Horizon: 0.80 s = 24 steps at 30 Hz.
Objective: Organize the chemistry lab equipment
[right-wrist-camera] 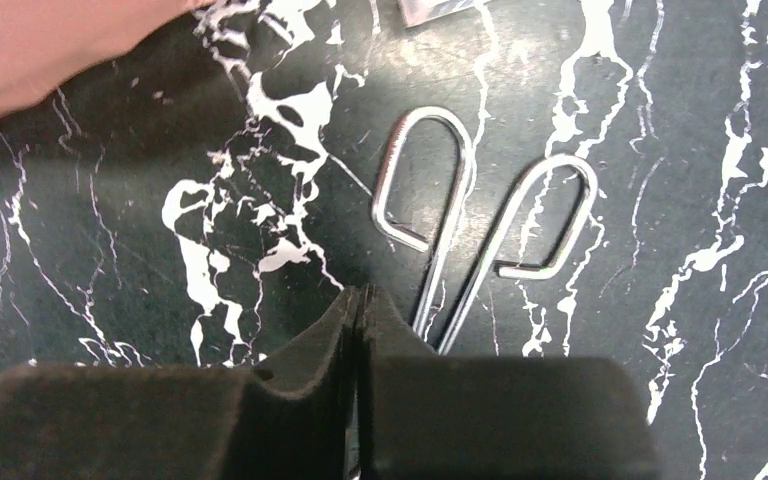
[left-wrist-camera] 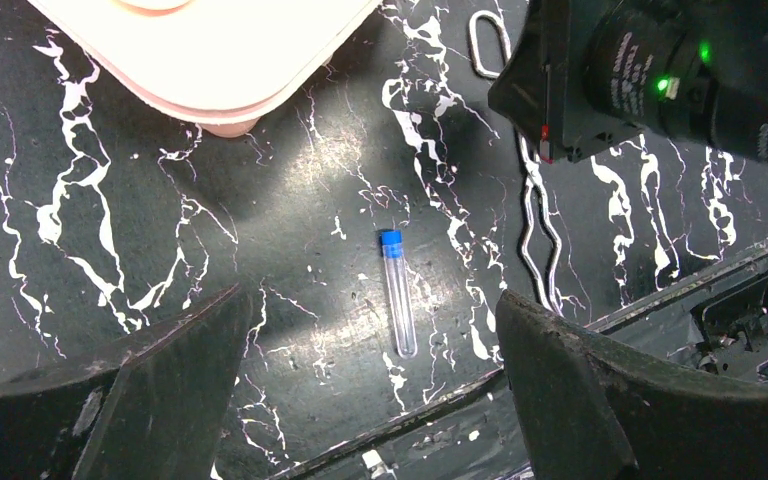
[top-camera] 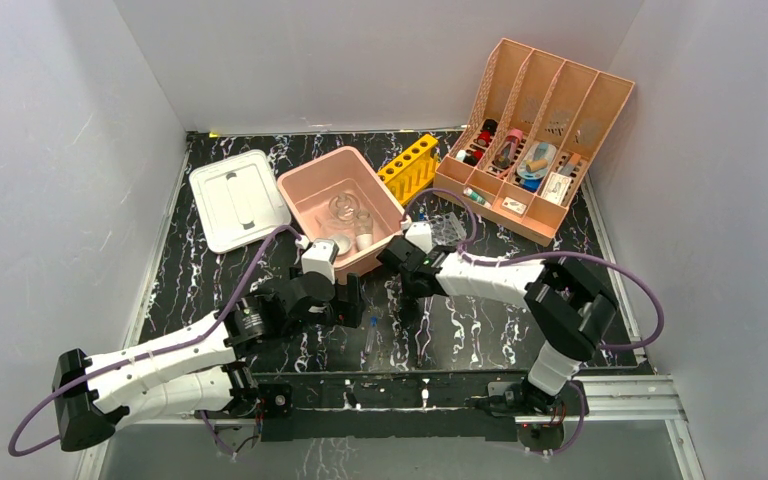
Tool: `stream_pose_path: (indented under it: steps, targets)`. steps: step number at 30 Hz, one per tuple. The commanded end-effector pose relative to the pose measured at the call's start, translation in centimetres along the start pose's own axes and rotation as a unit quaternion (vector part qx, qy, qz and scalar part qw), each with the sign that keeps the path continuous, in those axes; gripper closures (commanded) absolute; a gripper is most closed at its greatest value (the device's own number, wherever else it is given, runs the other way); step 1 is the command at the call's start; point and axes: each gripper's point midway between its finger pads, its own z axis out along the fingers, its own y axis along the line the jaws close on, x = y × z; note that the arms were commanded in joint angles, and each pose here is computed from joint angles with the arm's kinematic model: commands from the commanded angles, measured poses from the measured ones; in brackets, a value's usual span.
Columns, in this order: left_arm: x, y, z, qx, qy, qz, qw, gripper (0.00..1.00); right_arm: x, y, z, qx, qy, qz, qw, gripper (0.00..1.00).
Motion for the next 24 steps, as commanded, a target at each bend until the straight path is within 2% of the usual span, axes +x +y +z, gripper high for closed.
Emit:
stream_pose_path:
  steps: [1,5,6,8,10,13,15,16,20,24]
  targets:
    - [-0.3,-0.1,0.0,0.002,-0.009,0.003,1.0,0.09,-3.8,-0.8,-2.4,0.0,-0.044,0.014,0.999,0.92]
    - [-0.2,-0.3,0.1,0.005,-0.006,0.002,1.0,0.09,-4.9,-1.4,-3.1,-0.004,-0.057,0.02,0.998,0.91]
    - [-0.2,-0.3,0.2,0.006,-0.007,0.001,1.0,0.08,-4.9,-1.7,-3.1,-0.002,-0.053,0.02,0.998,0.87]
    - [-0.2,-0.6,0.2,0.011,-0.006,0.002,1.0,0.08,-4.5,-2.0,-3.2,-0.003,-0.044,0.022,0.999,0.73]
    - [-0.4,-1.2,0.3,0.025,-0.006,0.007,1.0,0.06,-3.9,-2.0,-3.6,-0.015,-0.039,0.027,0.999,0.64]
    - [0.3,-4.1,0.3,0.106,0.013,0.049,0.993,0.08,-2.9,-2.4,-4.1,-0.032,-0.038,0.041,0.998,0.54]
    - [1.5,-6.8,0.3,0.178,0.037,0.078,0.98,0.12,-2.6,-3.1,-4.3,-0.03,-0.045,0.046,0.997,0.51]
    - [2.1,-7.4,0.6,0.189,0.049,0.086,0.977,0.12,-2.5,-3.4,-4.3,-0.029,-0.045,0.048,0.997,0.5]
    - [4.9,-8.8,2.5,0.153,0.109,0.145,0.971,0.05,-2.8,-4.7,-4.4,-0.019,-0.044,0.059,0.997,0.48]
    - [6.6,-10.1,3.9,0.12,0.143,0.171,0.967,0.05,-4.0,-7.1,-5.2,0.004,-0.068,0.086,0.994,0.48]
